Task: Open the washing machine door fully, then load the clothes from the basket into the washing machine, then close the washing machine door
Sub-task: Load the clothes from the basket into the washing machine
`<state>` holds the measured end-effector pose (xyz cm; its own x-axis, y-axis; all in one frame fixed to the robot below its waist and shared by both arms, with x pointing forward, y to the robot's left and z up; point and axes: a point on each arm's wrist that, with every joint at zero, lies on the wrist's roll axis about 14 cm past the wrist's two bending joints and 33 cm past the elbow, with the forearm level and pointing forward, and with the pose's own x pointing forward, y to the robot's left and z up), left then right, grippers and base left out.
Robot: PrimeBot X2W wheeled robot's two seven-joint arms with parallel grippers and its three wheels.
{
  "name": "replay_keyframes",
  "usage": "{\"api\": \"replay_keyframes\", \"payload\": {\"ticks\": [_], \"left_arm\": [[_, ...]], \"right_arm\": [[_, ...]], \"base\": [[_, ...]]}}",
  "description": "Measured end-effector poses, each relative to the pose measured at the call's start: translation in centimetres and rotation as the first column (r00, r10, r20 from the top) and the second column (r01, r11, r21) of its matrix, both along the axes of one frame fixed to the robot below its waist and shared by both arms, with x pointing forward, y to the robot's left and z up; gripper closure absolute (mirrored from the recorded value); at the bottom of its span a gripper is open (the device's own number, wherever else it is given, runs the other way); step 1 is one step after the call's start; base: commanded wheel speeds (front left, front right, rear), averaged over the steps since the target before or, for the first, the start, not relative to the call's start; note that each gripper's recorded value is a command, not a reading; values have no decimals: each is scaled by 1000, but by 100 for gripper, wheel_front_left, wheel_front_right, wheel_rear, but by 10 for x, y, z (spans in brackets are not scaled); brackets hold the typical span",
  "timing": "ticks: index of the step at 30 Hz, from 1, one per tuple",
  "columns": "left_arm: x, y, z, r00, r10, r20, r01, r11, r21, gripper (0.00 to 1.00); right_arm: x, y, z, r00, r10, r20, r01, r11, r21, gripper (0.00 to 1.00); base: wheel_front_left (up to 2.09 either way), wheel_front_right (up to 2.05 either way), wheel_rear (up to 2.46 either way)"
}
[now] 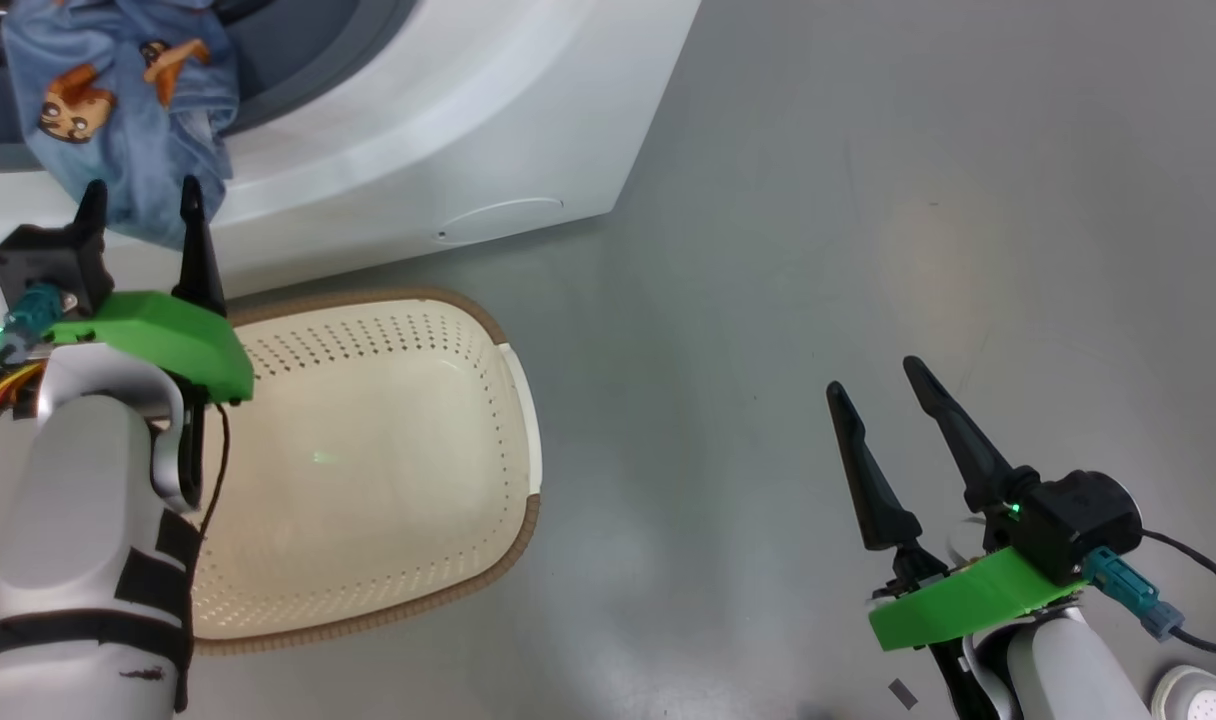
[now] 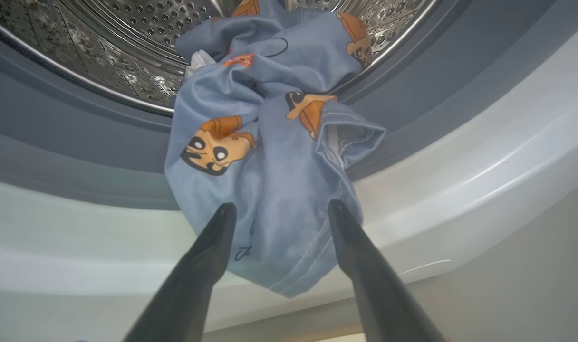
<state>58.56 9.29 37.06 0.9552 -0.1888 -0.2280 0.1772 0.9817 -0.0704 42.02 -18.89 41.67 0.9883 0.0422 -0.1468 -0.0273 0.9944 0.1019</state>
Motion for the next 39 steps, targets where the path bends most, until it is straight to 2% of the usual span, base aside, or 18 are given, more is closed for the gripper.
{"api": "replay_keyframes", "payload": {"ticks": [18, 19, 20, 21, 25, 33, 39], "left_arm": [[27, -1, -33, 999, 12, -46, -8, 997, 77, 0], [27, -2, -34, 999, 10, -48, -6, 997, 79, 3], [27, -3, -36, 999, 8, -50, -4, 997, 83, 41], [27, -4, -38, 999, 8, -52, -4, 996, 87, 57], [29, -6, -41, 999, 6, -53, -1, 996, 86, 100], [30, -5, -38, 999, 9, -43, -5, 997, 83, 100], [30, -9, -28, 1000, 7, -20, -7, 1000, 24, 100]], "right_arm": [[5, -6, -13, 999, -19, -32, 18, 1000, -12, 0], [5, -7, -14, 999, -20, -34, 19, 1000, -13, 0], [5, -7, -15, 999, -21, -36, 21, 1000, -11, 0], [5, -8, -16, 999, -23, -38, 23, 1000, -10, 0], [5, -9, -18, 999, -27, -45, 27, 1000, -11, 0], [9, -8, -18, 999, -24, -39, 24, 1000, -10, 0], [11, -6, -19, 999, -21, -38, 21, 1000, -5, 0]], "base": [[0, 0, 0], [0, 0, 0], [0, 0, 0], [0, 0, 0], [0, 0, 0], [0, 0, 0], [0, 0, 0]]}}
